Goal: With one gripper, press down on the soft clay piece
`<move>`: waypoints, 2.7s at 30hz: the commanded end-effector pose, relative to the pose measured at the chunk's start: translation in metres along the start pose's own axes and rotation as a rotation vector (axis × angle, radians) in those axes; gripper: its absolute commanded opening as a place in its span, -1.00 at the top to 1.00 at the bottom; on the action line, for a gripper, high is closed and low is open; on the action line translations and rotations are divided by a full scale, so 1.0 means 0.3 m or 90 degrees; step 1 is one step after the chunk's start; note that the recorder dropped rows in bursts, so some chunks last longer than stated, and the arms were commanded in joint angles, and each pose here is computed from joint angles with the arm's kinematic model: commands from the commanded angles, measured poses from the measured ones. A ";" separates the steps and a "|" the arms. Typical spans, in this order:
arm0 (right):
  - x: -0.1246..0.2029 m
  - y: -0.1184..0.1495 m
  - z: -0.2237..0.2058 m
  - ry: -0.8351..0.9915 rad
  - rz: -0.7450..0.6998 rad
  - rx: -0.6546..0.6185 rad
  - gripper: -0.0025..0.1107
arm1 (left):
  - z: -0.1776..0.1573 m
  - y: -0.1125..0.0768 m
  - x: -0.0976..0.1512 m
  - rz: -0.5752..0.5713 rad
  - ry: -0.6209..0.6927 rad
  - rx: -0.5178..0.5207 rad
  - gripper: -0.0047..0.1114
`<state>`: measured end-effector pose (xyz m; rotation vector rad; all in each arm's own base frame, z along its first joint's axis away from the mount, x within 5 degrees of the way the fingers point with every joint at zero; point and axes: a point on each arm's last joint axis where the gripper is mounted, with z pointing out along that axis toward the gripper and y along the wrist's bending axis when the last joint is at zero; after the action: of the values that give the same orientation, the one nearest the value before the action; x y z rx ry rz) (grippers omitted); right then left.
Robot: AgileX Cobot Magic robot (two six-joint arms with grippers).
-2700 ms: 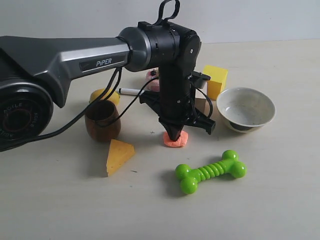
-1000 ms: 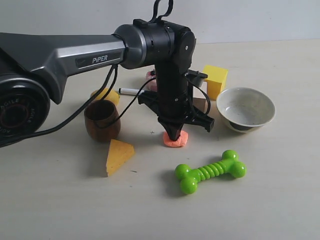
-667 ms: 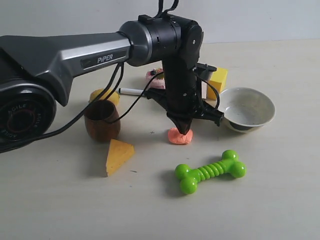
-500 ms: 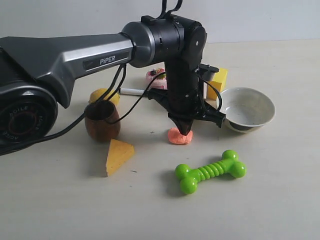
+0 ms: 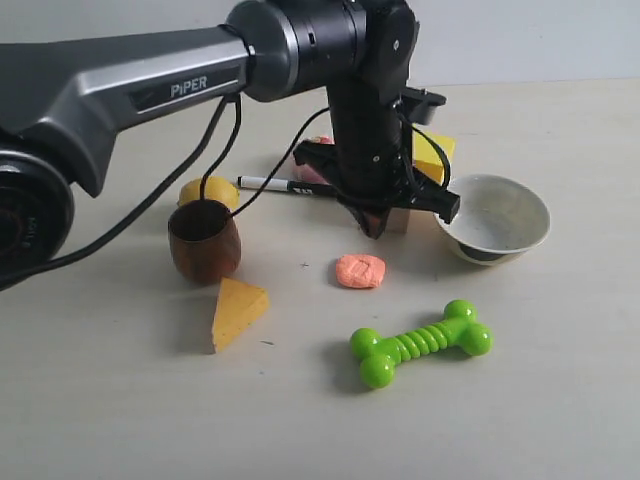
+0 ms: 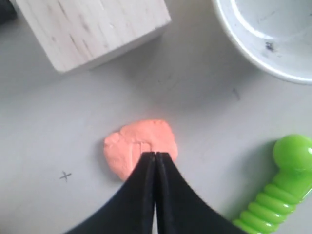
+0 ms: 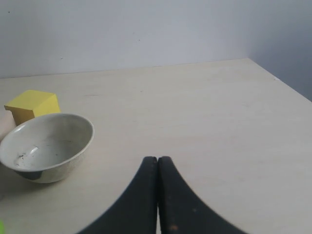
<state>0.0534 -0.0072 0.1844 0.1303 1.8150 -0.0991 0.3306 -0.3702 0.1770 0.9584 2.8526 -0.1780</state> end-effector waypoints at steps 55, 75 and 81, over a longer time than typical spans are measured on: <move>0.003 0.001 0.000 -0.004 0.001 -0.002 0.96 | -0.968 0.127 0.864 0.069 -0.651 -0.012 0.92; 0.001 0.001 0.000 -0.009 0.001 -0.002 0.96 | -0.934 0.422 1.071 -0.296 -0.792 -0.117 0.92; 0.001 0.001 0.000 -0.009 0.001 -0.002 0.96 | -0.801 0.442 1.280 -0.401 -0.853 -0.243 0.92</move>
<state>0.0534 -0.0072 0.1844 0.1303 1.8150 -0.0991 0.1037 -0.0109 0.3596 -0.1266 1.7653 -0.2477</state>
